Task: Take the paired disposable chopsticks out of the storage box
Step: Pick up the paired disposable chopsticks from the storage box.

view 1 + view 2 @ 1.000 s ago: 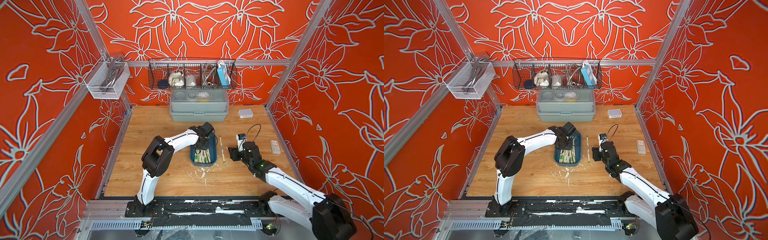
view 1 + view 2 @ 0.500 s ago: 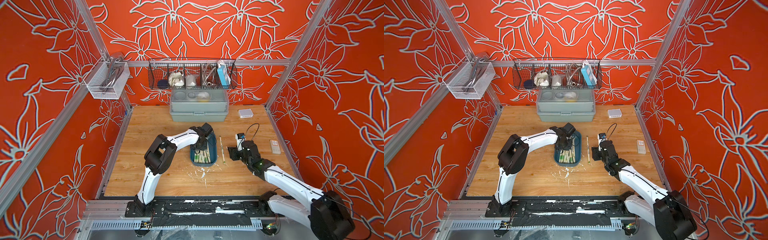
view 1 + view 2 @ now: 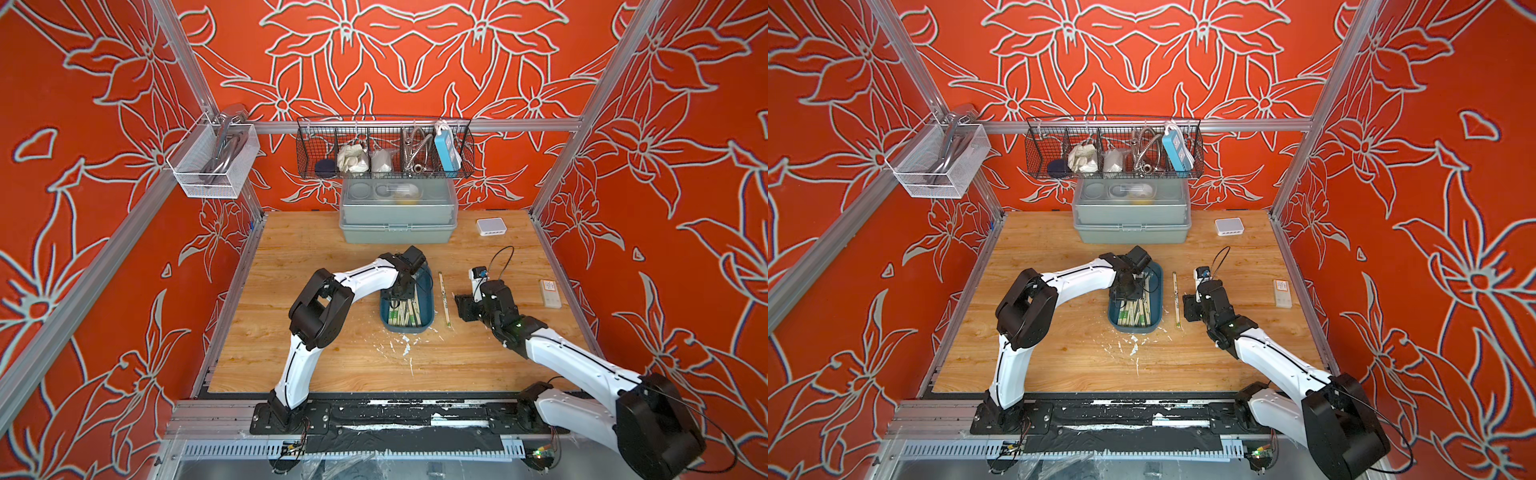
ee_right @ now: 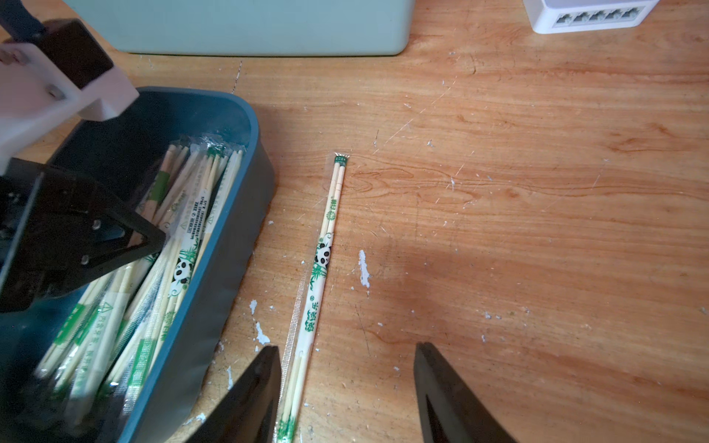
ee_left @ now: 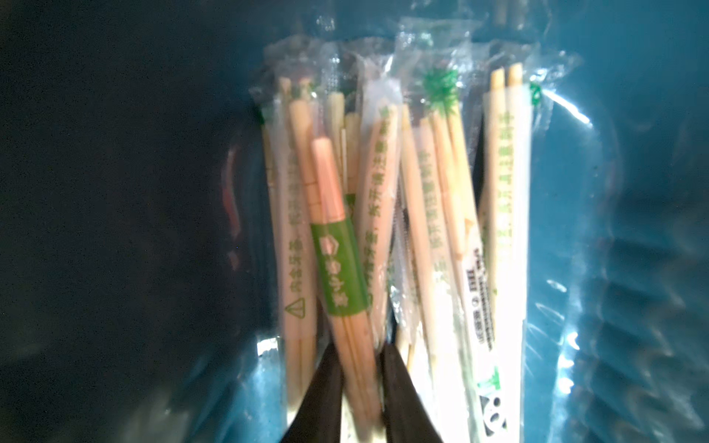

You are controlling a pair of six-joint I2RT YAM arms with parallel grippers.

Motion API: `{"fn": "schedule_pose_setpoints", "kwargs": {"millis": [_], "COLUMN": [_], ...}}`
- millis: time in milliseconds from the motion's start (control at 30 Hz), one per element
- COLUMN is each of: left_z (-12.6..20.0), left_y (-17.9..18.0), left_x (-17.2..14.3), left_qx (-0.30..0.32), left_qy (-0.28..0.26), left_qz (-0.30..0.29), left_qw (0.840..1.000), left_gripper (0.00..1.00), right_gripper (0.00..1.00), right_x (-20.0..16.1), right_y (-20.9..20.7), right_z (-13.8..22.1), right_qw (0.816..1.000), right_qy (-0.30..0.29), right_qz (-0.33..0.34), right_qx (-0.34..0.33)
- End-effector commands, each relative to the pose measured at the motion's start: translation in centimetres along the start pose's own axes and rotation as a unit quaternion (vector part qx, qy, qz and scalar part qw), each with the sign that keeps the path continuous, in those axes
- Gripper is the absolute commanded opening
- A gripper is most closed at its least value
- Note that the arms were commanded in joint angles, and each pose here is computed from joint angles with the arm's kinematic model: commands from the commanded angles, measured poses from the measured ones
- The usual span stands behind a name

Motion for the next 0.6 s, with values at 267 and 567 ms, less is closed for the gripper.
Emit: {"fn": "schedule_pose_setpoints", "kwargs": {"millis": [267, 567], "left_z": [2.2, 2.8], "left_y": [0.5, 0.4], "left_x": [0.3, 0.4], "left_qx": [0.002, -0.004], "left_qy": [-0.013, -0.019], "left_qz": [-0.006, -0.011], "left_qw": [1.000, 1.000], "left_gripper": [0.14, 0.10], "right_gripper": [0.60, 0.60], "right_x": [0.9, 1.0], "right_y": [0.5, 0.5], "right_z": [-0.1, -0.1], "right_qw": [1.000, 1.000], "right_qy": [-0.002, -0.003], "right_qz": [-0.002, -0.002], "right_qx": [-0.003, -0.007]}}
Point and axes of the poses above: each gripper's point midway between its finger pads, its own z axis back along the fingers, its own y axis along the line the jaws close on, x = y × z, the point moved 9 cm from there along z, back along the fingers, and after that the axes turned 11 degrees about -z, right-handed, at the moved point
